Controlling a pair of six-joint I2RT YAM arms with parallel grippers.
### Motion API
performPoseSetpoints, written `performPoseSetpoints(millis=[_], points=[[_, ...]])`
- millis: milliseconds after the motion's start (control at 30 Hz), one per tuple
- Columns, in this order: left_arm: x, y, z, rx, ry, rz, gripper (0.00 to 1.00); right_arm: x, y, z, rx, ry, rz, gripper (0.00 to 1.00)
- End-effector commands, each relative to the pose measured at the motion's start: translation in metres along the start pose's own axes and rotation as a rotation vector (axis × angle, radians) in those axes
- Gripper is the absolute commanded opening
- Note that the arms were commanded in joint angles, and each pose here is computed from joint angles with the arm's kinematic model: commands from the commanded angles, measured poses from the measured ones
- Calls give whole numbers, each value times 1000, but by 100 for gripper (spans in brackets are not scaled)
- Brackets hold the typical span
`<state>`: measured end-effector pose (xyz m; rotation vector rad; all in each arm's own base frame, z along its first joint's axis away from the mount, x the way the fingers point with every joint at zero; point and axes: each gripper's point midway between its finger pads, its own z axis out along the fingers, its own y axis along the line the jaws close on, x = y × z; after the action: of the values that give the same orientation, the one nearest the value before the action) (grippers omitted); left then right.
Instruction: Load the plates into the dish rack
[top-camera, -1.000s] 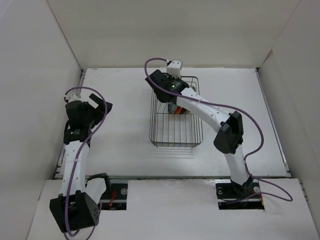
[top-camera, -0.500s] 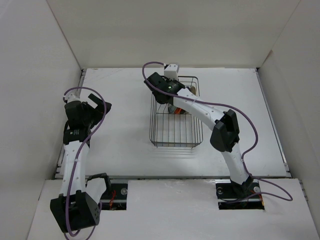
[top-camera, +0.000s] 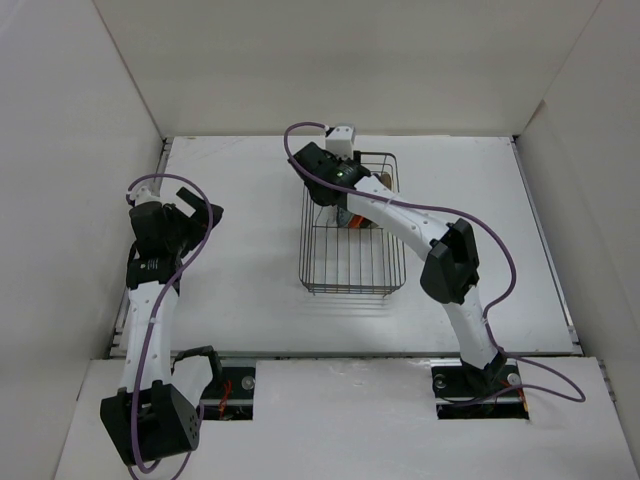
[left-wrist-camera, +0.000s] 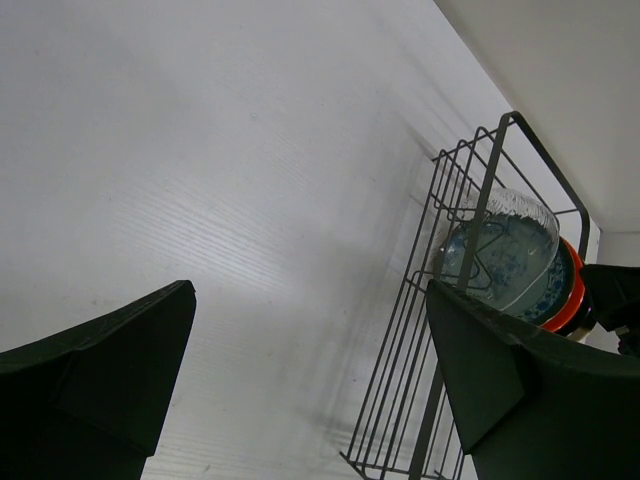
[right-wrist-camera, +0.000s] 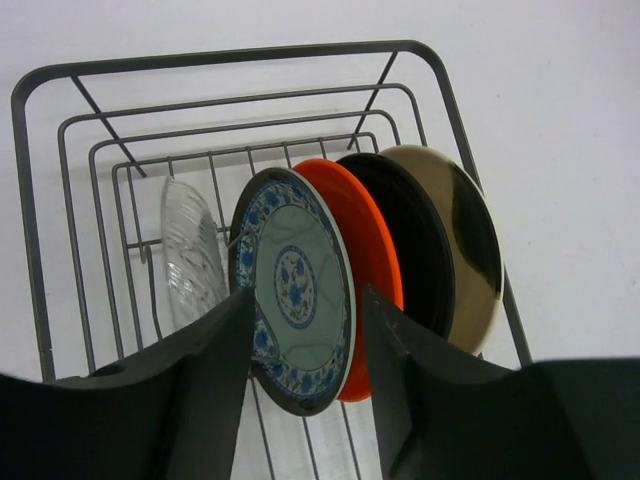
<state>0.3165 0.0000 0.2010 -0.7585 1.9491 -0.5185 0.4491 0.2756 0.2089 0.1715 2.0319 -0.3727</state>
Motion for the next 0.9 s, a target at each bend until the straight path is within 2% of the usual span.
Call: performPoseSetpoints(millis=[0, 133, 200, 267, 300, 367, 633, 767, 800, 867], points=[[-15, -11, -5, 27, -39, 16, 100, -21, -2, -6, -27, -26, 51, 54], [-15, -10, -2, 22, -32, 14, 100, -60, -21, -33, -80, -70, 106, 73], [-15, -10, -2, 22, -32, 14, 100, -84, -35, -53, -129, -110, 123, 75], [-18, -12, -1, 23, -33, 15, 100, -97, -47, -66, -165, -134, 129, 85], [-22, -15, -2, 29, -41, 17, 100, -97, -51, -71, -185, -133, 118, 86], [-24, -16, -1, 29, -41, 17, 100, -115, -71, -94, -243, -164, 127, 99], [-56, -44, -9, 53, -74, 48, 100, -125, -178, -154, -346, -247, 174, 99], [-61, -65, -15, 97, -68, 76, 100, -103, -225, -178, -389, -258, 151, 99], [-64, -70, -17, 104, -78, 97, 100, -103, -247, -193, -409, -288, 185, 99], [-69, -77, -23, 85, -97, 129, 100, -92, -264, -203, -433, -292, 190, 99]])
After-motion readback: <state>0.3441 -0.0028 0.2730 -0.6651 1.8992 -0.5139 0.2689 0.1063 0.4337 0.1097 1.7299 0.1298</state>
